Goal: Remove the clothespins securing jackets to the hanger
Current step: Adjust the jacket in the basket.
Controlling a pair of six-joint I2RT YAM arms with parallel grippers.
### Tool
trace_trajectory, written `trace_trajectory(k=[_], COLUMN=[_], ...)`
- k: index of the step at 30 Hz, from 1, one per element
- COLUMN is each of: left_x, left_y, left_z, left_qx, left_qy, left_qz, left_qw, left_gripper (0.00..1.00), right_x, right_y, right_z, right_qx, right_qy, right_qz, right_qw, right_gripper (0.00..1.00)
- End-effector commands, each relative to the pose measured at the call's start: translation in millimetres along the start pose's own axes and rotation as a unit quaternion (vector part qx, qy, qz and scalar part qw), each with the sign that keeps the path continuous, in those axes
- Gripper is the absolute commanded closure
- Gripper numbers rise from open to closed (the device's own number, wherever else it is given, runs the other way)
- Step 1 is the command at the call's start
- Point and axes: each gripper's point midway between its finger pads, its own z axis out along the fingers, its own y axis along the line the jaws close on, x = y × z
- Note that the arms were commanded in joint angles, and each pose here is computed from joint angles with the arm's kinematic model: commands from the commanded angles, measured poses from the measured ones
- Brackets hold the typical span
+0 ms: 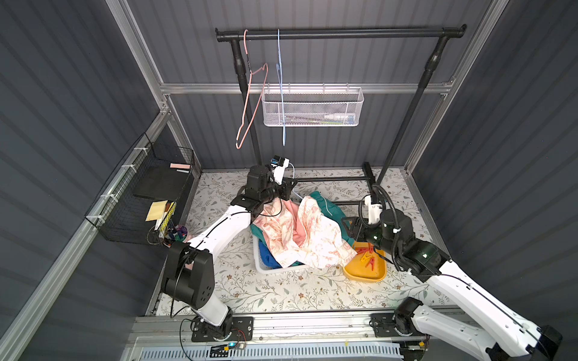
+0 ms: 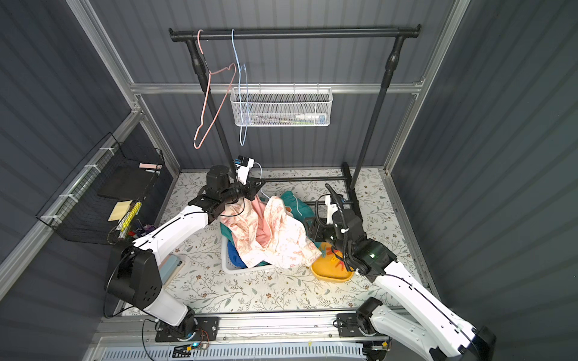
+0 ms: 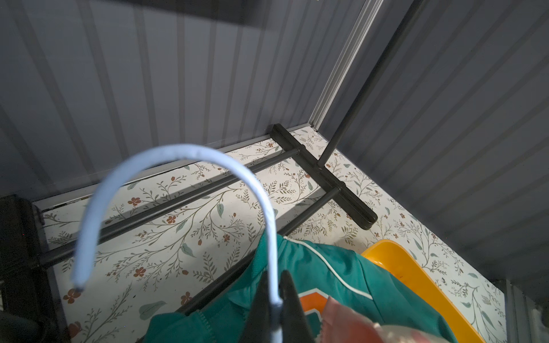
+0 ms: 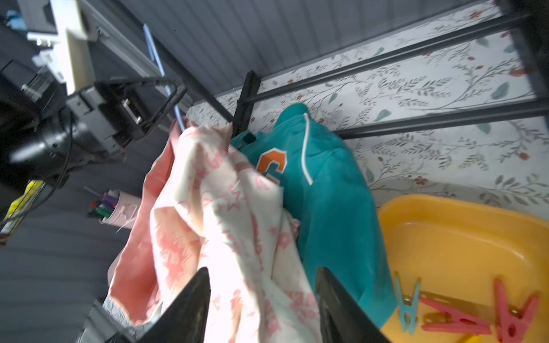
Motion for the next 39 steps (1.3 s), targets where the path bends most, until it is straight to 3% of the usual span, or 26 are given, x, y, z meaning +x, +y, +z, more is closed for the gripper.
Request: trace_trajectory(k=[1,5,9,12,21,26,32,36,39], left_x=[-19,-25,-27,-28,-42,-36,-35,-20,-10], left_y=[-3,1,3,3,-7,-19,-42,-42,-41], left_z=[-5,0,3,3,-11,-14,-11,-7,-7], left_qx=[-0.009,-0.017,-0.018,-0.020,-0.019,-0.009,0.012,0.012,0.011], left_qy=[-0.015,-0.019,-0.019,-0.019,-0.029,-0.020,-0.019,-0.008,-0.001], left_qz=[-0.011,-0.017,-0.017,-0.008,0.000,0.004,0.008,-0.003,-0.007], left_qw=[1.000,1.000,1.000,1.000,0.999,1.000,1.000,1.000,1.000], left_gripper=[1.00,1.00,1.00,1.00,1.00,1.00,1.00,1.00,1.00], right_x=[39,61,82,80,47,40,75,102,96], right_y=[-1,4,-1,-6,-29,-52,-63,-74,-81], right_z=[-9,-18,-7,11,69,92,122,136,129], right_qx=[0.013,0.015,0.037,0.059,0.096,0.114,0.113,0.104,0.117], right_qy=[0.053,0.078,0.117,0.106,0.117,0.119,0.173,0.175,0.149], right_qz=[-0.013,-0.015,-0.013,-0.022,0.012,0.016,0.047,0.083,0.078], right_qw=[0.998,0.997,0.992,0.992,0.988,0.986,0.977,0.976,0.979], right_gripper=[0.44,0.55,0.58,0.59,0.57,0.51,0.50,0.50,0.47])
